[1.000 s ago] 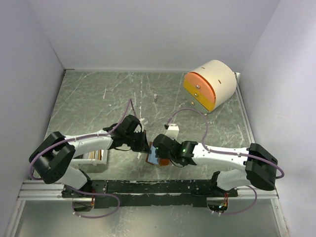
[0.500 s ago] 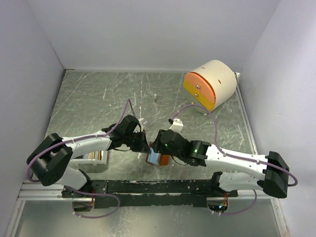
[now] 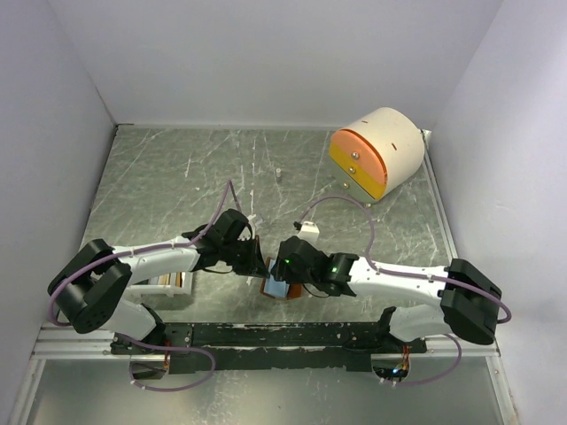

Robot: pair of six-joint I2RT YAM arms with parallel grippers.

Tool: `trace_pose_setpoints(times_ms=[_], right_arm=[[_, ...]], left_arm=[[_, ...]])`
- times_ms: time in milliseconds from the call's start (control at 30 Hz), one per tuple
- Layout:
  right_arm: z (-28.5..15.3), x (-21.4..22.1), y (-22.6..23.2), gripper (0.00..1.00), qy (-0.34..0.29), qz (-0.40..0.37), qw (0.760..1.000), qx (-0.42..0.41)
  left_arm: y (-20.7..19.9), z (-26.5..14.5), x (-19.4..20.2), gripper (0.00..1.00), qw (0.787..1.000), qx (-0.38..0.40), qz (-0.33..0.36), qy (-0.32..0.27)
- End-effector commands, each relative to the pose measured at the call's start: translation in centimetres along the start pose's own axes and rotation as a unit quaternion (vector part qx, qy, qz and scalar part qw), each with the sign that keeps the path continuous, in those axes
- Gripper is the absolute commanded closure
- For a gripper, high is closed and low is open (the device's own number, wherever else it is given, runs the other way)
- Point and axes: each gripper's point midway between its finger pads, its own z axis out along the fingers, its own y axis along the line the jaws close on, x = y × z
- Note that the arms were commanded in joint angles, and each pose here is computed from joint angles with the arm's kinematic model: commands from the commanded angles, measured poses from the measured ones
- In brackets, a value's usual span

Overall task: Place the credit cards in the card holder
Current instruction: Open the card holder at the center of the board.

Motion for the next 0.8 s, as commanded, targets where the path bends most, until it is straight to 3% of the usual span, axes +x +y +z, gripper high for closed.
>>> trace_pose_setpoints(times_ms=[0,767], right_arm=[[0.8,1.3,-0.6,0.59,0.025,0.003,1.000,0.004],[2.0,2.6,-2.5,0.60,0.043,-0.012,0.998,0.040]], left_arm=[[-1.0,-0.2,-0.1,0.93,1.000,0.021,0.006,-0.007],[-0.9,-0.2,0.3,0.93,1.000,0.021,0.004,-0.003]])
